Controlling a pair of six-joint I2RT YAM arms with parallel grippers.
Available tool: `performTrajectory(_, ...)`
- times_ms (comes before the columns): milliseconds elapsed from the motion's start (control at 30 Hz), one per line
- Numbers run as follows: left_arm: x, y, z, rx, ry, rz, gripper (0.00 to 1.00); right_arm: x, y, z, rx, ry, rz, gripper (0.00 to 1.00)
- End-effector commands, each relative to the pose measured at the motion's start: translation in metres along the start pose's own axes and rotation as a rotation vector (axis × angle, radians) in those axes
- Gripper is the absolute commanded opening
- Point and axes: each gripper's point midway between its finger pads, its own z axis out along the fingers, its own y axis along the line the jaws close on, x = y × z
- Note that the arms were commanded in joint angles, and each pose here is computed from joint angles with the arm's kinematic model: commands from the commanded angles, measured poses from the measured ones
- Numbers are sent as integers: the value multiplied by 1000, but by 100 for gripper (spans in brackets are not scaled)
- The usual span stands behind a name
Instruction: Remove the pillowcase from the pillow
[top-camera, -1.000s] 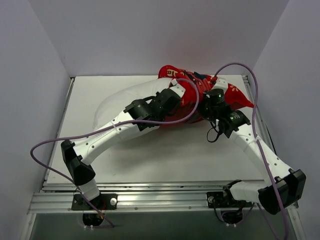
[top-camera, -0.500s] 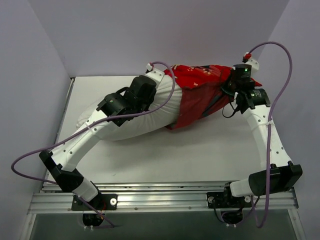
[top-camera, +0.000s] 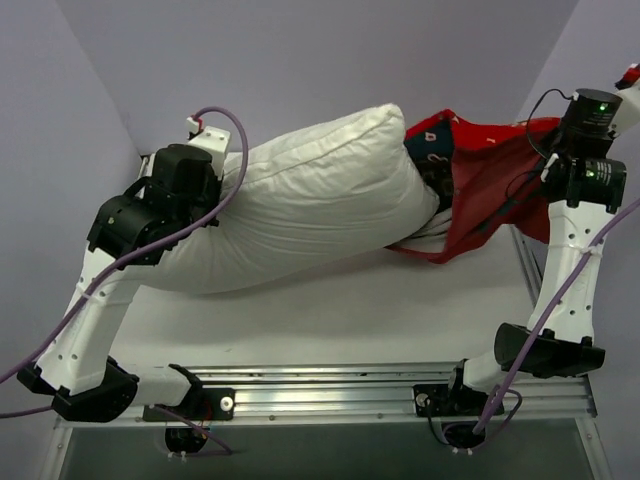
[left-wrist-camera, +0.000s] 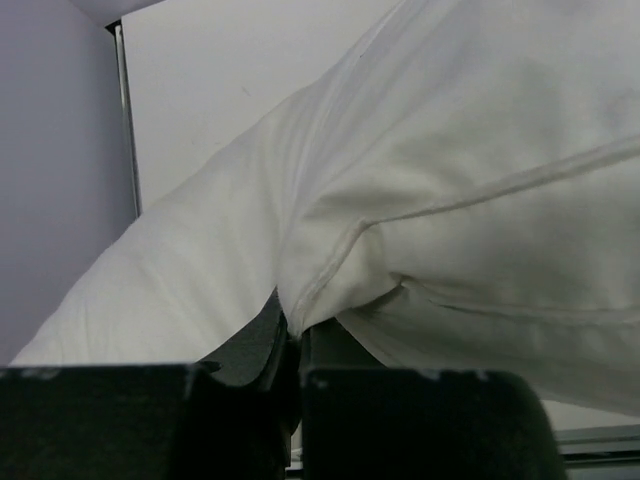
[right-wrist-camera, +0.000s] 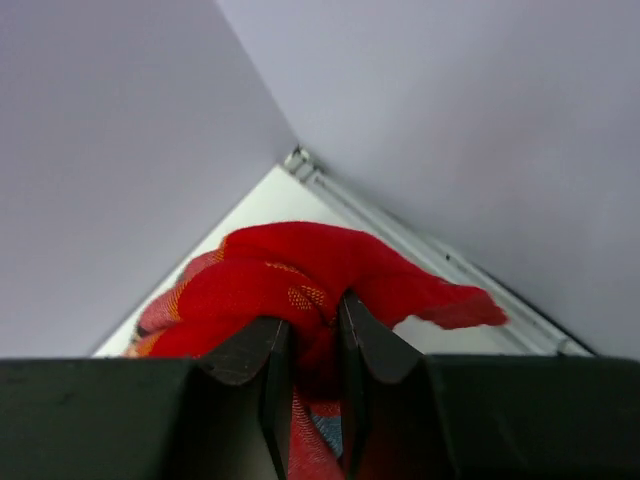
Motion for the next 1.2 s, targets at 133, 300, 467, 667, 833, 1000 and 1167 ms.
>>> performTrajectory(133, -6, 22, -18, -34, -38, -80, 2, -67, 9, -20, -73, -221, 28, 0)
performTrajectory(300, -22, 12, -3, -16, -45, -88, 2, -47, 47, -3, -259, -163, -3, 0)
performTrajectory(467, -52, 5, 27, -5, -84, -125, 2, -50, 84, 16, -369, -166, 22, 0)
performTrajectory(667, -85, 21, 70, -35, -119, -274, 2, -60, 132, 26, -497, -245, 77, 0)
performTrajectory(833, -69, 53, 113, -146, -73, -428, 2, -2, 189, 36, -605, -194, 21, 0)
performTrajectory(1000, -16, 100, 162, -224, 27, -570, 2, 112, 211, 72, -618, 55, -73, 0)
performTrajectory(1167, 42, 98, 204, -202, 166, -602, 25, 251, 206, 75, -557, 389, -210, 0)
